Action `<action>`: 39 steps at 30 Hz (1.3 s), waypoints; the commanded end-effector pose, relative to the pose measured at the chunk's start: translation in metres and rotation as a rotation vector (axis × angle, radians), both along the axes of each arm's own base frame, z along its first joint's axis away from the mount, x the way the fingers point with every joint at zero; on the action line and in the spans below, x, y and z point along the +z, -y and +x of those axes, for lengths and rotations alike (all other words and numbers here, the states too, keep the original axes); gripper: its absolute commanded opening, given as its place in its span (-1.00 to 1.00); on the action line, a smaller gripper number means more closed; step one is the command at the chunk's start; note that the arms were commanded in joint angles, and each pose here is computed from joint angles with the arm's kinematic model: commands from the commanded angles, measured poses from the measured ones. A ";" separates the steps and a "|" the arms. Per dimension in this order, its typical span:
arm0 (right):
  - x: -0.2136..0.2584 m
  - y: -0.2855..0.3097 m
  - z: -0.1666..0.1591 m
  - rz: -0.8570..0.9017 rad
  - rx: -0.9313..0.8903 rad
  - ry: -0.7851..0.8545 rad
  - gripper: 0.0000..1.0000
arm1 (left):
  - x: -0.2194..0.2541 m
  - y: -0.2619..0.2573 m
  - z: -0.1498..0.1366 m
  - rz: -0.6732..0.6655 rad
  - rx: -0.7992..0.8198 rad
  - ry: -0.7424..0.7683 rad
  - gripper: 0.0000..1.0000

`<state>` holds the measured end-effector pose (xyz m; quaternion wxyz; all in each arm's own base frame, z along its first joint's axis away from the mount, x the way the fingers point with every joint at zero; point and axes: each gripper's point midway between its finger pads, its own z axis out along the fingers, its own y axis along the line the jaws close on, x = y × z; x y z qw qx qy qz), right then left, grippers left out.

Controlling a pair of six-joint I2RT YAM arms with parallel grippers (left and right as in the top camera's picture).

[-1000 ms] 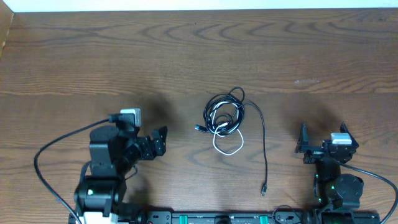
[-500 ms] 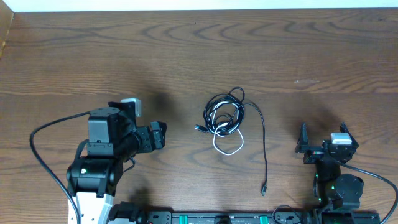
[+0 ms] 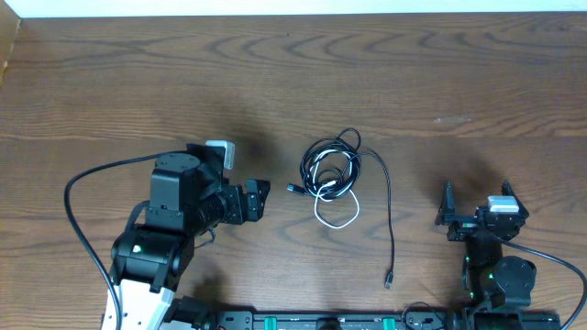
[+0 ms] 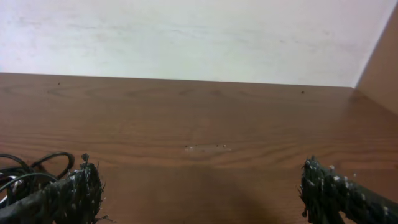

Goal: Untangle cables
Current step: 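Move the left gripper forward over the black and white cable bundle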

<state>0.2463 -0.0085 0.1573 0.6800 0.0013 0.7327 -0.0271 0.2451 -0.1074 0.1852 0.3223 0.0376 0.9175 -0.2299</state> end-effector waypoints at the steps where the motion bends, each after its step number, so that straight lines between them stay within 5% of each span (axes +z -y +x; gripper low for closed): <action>1: 0.000 0.004 0.000 0.009 -0.019 0.001 0.99 | 0.010 0.011 0.005 -0.053 -0.032 0.011 0.84; 13: 0.000 0.004 0.000 0.009 -0.019 0.001 0.98 | -0.020 0.036 0.016 -0.028 -0.106 -0.076 0.83; 22: 0.000 0.004 0.000 0.009 -0.019 0.001 0.98 | -0.031 0.049 0.038 0.108 -0.091 0.009 0.83; 29: 0.000 0.004 0.000 0.009 -0.019 0.001 0.99 | -0.032 0.078 0.063 0.089 -0.134 0.094 0.82; 39: 0.000 0.004 0.000 0.009 -0.019 0.001 0.98 | -0.079 0.088 0.084 0.117 -0.138 0.028 0.82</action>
